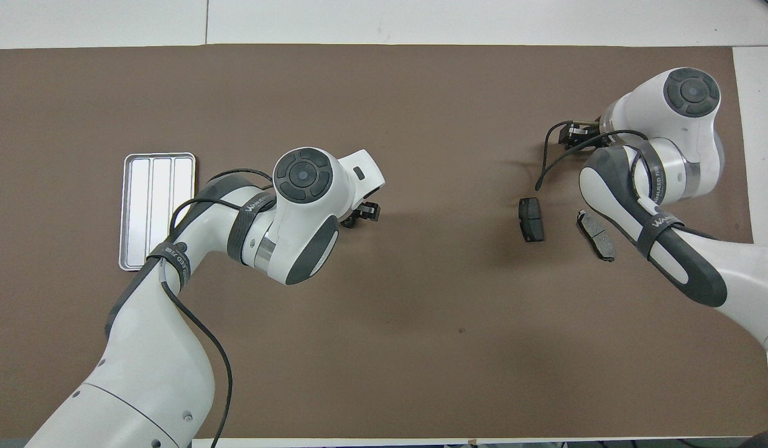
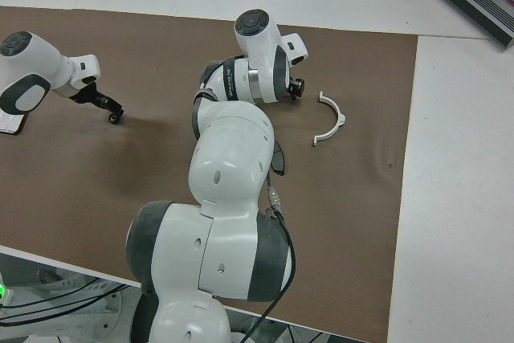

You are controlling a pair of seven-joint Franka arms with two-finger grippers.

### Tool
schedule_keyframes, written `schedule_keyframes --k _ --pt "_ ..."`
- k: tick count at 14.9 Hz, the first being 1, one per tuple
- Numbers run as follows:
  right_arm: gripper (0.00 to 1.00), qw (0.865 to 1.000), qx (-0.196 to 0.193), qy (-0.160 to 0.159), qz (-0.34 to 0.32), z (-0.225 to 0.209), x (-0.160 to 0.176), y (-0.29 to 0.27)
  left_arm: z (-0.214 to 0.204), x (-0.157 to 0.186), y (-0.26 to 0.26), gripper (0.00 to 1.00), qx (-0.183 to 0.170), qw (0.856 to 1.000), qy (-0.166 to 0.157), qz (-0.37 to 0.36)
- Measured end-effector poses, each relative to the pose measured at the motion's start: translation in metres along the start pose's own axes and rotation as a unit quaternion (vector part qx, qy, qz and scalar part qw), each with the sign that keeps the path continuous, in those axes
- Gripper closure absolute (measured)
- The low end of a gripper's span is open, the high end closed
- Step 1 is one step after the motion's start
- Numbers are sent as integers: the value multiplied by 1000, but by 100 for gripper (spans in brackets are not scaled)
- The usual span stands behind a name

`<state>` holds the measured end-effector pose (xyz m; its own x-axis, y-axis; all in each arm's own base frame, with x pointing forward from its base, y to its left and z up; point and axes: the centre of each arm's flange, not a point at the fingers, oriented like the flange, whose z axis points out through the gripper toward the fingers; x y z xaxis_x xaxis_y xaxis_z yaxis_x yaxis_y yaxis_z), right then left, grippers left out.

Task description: Pick bearing gear from pile to tray

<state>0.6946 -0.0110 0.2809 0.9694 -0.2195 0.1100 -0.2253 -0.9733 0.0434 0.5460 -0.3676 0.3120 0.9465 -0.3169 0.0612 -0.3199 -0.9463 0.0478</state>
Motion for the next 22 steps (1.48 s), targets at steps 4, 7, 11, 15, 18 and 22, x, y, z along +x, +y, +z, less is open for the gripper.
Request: schedule_keyframes --k 4,7,11,15,18,22 --pt "71 1000 0 4 3 -4 3 3 5 -5 4 10 0 1000 -3 4" --pt "74 1000 0 5 3 -5 3 3 9 -10 7 10 0 1000 -3 7" --pt "75 1000 -11 -17 4 -7 3 4 15 -17 5 10 0 1000 -1 8" --pt "75 995 -44 -87 -24 -85 7 -11 17 -20 6 24 -2 1000 3 10" --pt "75 992 -60 -102 -53 -191 -13 -38 15 -20 12 59 -3 1000 8 14" --pt "75 994 -24 -104 -22 -282 -60 -83 14 -20 13 65 -4 1000 11 2"
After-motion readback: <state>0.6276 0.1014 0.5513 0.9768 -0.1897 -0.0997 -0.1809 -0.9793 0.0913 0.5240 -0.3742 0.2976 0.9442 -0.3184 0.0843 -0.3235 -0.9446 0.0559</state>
